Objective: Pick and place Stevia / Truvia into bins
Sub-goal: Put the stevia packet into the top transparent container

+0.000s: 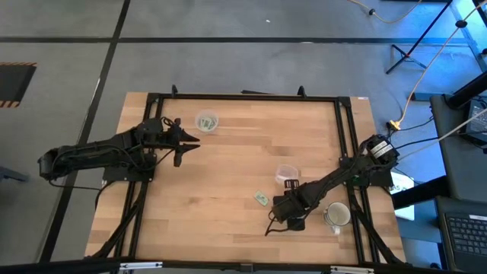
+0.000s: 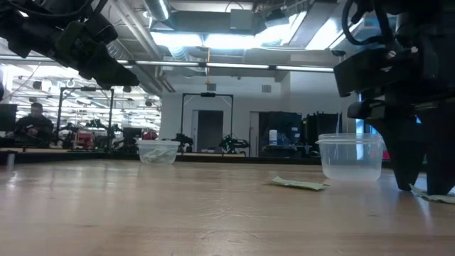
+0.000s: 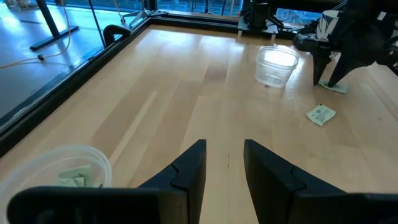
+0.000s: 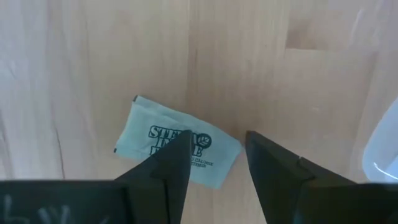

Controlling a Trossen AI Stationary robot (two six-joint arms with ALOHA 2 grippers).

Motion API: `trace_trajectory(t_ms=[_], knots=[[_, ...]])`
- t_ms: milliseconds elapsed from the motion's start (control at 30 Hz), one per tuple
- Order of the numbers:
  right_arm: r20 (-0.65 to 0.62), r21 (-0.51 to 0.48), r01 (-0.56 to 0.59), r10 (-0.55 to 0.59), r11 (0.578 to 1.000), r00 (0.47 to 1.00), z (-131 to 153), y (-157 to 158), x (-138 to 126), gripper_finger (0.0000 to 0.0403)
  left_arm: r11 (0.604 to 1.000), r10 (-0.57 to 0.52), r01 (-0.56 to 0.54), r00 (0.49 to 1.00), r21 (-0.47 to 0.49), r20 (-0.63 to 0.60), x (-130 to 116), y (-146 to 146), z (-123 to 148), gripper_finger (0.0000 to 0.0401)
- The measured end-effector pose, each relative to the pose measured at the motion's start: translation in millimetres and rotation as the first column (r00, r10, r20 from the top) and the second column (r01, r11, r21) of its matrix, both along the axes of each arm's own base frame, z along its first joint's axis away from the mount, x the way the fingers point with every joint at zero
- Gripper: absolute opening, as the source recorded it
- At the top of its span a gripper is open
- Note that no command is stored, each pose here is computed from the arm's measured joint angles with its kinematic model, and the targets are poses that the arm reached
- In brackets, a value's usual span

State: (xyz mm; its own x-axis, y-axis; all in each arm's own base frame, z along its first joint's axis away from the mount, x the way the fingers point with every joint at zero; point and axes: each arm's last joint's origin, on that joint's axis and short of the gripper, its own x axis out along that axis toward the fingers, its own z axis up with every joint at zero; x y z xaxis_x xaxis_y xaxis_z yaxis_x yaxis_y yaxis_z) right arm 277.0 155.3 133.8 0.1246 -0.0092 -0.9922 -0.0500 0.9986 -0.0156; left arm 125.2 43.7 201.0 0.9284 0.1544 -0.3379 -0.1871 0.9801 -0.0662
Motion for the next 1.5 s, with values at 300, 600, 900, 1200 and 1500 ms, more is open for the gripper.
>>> trace_trajectory(t_ms=[300,600,900,1200,1500], knots=[[-0.005,0.002,0.003,-0.003,1.0,1.0,-0.8,-1.1,0.4,0.0159,1.0,-0.001,0.001,1.0,0.0,-0.001,0.0,0.0,-0.1,0.0102],[-0.002,0.004,0.003,-0.003,1.0,1.0,0.6,-1.4,-0.1,0.0138,1.0,0.0,0.0,1.0,0.001,-0.001,0.0,0.0,-0.1,0.0102],[-0.001,-0.001,0.006,-0.006,1.0,1.0,1.6,-2.0,-1.0,0.0083,1.0,-0.001,0.001,1.0,0.0,-0.001,0.0,0.0,-0.1,0.0102],[-0.002,-0.001,0.005,-0.005,1.0,1.0,1.7,-2.1,-1.0,0.0071,1.0,-0.001,0.001,1.0,0.001,-0.001,0.0,0.0,0.0,0.0102],[-0.002,0.0,0.003,-0.003,1.0,1.0,2.7,-1.8,-0.6,0.0071,1.0,0.0,0.0,1.0,0.001,0.0,0.0,0.0,0.0,0.0102]])
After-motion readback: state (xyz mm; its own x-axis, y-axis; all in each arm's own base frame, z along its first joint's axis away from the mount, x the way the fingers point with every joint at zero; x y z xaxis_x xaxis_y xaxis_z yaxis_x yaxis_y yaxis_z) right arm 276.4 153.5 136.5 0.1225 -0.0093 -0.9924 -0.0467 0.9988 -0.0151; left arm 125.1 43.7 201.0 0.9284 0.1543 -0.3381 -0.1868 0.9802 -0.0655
